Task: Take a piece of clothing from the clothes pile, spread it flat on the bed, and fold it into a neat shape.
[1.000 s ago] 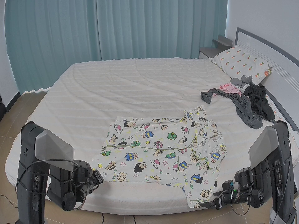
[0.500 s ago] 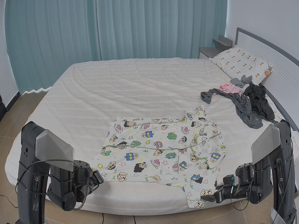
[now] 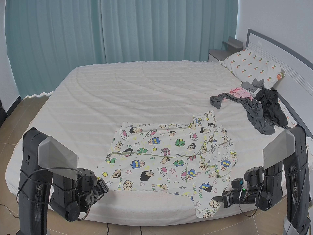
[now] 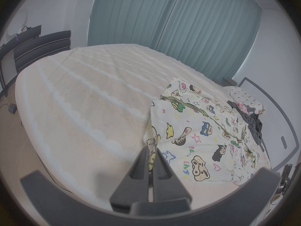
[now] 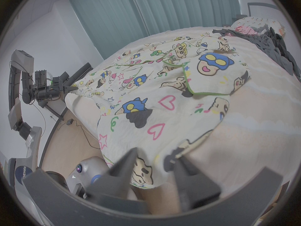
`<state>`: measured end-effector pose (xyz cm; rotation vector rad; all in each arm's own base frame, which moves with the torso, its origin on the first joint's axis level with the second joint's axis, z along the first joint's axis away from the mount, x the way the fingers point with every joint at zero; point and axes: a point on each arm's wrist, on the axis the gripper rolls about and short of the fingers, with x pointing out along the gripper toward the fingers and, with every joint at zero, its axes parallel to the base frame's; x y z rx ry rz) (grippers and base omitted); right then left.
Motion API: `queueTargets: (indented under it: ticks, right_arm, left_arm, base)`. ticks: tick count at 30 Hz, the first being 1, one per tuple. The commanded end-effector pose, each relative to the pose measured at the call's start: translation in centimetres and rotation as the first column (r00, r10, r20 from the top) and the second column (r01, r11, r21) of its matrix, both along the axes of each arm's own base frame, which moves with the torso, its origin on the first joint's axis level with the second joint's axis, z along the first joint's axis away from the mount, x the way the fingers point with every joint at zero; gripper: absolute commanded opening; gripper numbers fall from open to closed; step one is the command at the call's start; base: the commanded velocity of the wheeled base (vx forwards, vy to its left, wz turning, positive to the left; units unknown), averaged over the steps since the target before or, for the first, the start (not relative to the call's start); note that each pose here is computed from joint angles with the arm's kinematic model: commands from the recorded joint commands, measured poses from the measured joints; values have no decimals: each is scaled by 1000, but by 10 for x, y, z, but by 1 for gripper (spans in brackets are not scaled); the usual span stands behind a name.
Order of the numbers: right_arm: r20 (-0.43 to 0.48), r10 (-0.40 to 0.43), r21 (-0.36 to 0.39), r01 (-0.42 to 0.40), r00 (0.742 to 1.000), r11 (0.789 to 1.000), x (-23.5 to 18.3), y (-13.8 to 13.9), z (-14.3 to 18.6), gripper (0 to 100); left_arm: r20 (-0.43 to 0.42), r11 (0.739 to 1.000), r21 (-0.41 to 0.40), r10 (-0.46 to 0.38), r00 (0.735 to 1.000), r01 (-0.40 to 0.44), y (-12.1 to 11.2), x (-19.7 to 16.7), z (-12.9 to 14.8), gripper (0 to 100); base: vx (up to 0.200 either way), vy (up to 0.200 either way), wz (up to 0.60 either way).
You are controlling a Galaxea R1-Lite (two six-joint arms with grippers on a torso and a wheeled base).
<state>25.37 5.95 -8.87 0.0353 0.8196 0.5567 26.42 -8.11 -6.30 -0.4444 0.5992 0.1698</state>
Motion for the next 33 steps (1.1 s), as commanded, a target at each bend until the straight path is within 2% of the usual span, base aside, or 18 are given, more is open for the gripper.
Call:
queueTargets:
  ticks: [1, 14, 18, 20, 23, 30, 33]
  right_arm:
    - [-3, -5, -7, 5, 1000, 1000, -3, -1, 1, 0]
    - [47, -39, 17, 38, 998, 999, -5, -11, 10, 0]
    - [74, 1, 73, -6, 997, 997, -7, -9, 25, 0]
    - [74, 1, 73, -6, 997, 997, -7, -9, 25, 0]
    - [99, -42, 139, 28, 994, 990, -1, -6, 41, 0]
    - [146, -69, 166, 45, 987, 985, 9, -6, 50, 0]
    - [166, -77, 169, 49, 983, 984, 13, -6, 53, 0]
  left_arm:
    - [13, 1000, -5, 1, 1000, -1, 0, 0, 1, 0]
    - [14, 1000, -4, -5, 1000, 5, 0, -2, 5, 0]
    - [30, 1000, -9, -4, 1000, 4, -1, 1, 7, 0]
    - [30, 1000, -9, -4, 1000, 4, -1, 1, 7, 0]
    - [110, 999, -38, 2, 994, 2, -4, 12, 21, 0]
    - [207, 998, -45, 41, 977, -32, -9, 30, 34, 0]
    - [218, 999, -35, 40, 975, -34, -10, 33, 35, 0]
  base:
    - [0, 0, 0]
    - [0, 0, 0]
    - [0, 0, 0]
    - [0, 0, 0]
    - [0, 0, 0]
    - [0, 0, 0]
    - [0, 0, 0]
